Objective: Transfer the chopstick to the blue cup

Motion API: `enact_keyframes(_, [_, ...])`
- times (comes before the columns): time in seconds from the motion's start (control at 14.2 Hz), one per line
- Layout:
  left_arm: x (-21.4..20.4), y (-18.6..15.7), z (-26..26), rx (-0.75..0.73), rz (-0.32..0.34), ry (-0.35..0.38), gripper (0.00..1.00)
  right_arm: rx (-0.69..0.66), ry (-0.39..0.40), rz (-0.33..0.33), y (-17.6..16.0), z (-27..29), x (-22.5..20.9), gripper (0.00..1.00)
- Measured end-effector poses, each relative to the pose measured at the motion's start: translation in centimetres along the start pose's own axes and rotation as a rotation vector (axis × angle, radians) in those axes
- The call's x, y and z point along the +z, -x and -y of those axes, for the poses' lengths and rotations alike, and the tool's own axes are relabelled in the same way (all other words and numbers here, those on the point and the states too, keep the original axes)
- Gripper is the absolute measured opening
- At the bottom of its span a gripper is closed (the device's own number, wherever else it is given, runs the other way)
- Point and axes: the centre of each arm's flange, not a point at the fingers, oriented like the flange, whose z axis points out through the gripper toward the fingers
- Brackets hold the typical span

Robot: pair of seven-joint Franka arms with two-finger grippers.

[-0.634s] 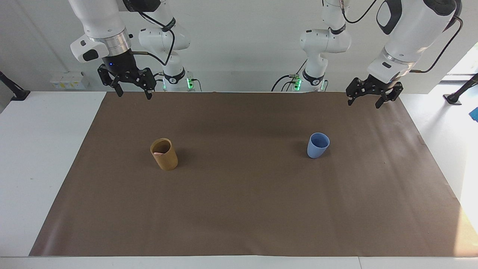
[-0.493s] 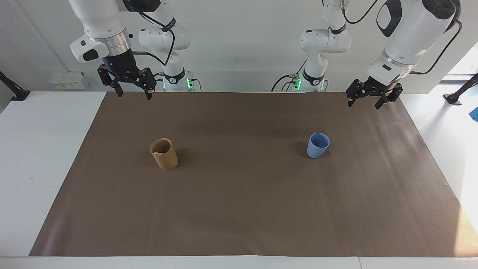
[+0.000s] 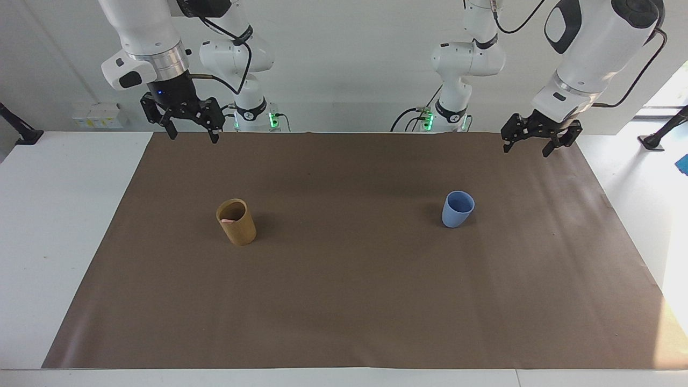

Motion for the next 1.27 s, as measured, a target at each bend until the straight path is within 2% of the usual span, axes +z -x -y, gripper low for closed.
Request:
enact_keyframes(0.63, [1.0, -0.5, 0.0, 0.001, -0.019, -0.001, 1.0, 0.0, 0.0, 0.0, 0.0, 0.0, 0.0, 1.0])
enact_keyframes(0.92, [8.3, -2.3, 0.2, -0.019, -0.07, -0.003, 1.0, 0.001, 0.0, 0.001, 0.0, -0.1, 0.0, 1.0])
enact_keyframes(1.27, [19.0, -2.8, -2.4, -0.086, -0.066, -0.002, 1.0, 0.013, 0.001, 0.003, -0.1, -0.7, 0.2, 1.0])
